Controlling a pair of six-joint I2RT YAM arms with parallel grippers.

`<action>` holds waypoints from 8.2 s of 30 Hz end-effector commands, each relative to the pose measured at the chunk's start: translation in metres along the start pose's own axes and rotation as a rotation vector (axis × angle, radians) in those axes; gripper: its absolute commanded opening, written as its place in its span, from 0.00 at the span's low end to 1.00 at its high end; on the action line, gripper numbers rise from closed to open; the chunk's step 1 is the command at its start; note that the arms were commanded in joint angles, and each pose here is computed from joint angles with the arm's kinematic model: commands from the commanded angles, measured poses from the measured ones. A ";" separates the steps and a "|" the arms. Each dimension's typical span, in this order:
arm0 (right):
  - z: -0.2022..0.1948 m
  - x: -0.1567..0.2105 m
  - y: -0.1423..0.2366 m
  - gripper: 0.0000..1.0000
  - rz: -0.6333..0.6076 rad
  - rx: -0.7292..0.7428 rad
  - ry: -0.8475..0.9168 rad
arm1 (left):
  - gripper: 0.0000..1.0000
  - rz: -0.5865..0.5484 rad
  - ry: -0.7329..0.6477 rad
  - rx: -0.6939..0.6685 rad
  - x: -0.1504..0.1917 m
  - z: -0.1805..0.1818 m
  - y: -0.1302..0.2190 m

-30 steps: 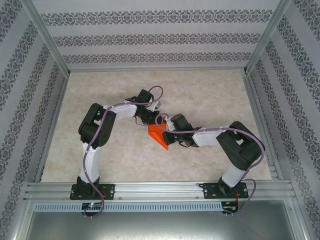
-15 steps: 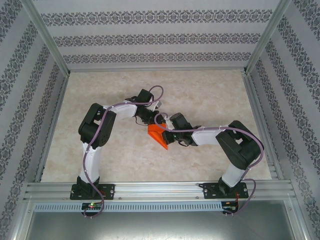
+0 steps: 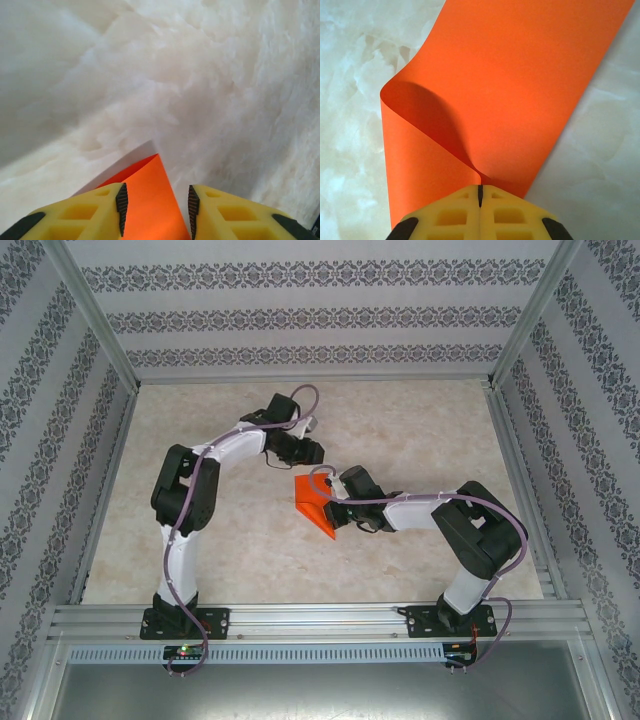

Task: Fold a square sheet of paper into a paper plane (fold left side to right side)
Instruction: Third fold the triangle at the center of the table.

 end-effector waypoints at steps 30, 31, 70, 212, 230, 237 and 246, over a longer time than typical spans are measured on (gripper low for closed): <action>-0.007 0.029 -0.003 0.00 0.123 0.026 0.006 | 0.19 -0.058 0.105 0.217 0.118 -0.030 -0.011; -0.007 0.029 -0.003 0.00 0.124 0.026 0.005 | 0.19 -0.054 0.109 0.212 0.119 -0.028 -0.013; 0.036 -0.031 0.079 0.31 -0.004 -0.125 0.006 | 0.17 -0.005 0.142 0.099 0.148 0.007 -0.036; -0.007 0.075 0.018 0.00 0.488 -0.088 -0.275 | 0.07 -0.232 0.134 -0.091 0.096 0.073 0.002; -0.004 0.069 0.014 0.00 0.474 -0.092 -0.272 | 0.11 -0.144 0.014 0.215 0.132 -0.045 -0.005; -0.002 0.066 0.015 0.00 0.464 -0.094 -0.269 | 0.11 -0.104 0.027 0.192 0.133 -0.038 -0.030; 0.012 0.044 0.023 0.00 0.399 -0.126 -0.233 | 0.10 -0.064 0.061 0.016 0.139 -0.009 -0.042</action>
Point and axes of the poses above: each hand's point on the last joint's axis, 136 mm out from that joint toward the fingers, its own y axis back along the fingers, its own z axis along the line the jaws close on, x = y × z, the point moved 3 cm from there along y, back along the fingers, and after that the axes turned 2 degrees about -y, right-handed, at the moved point
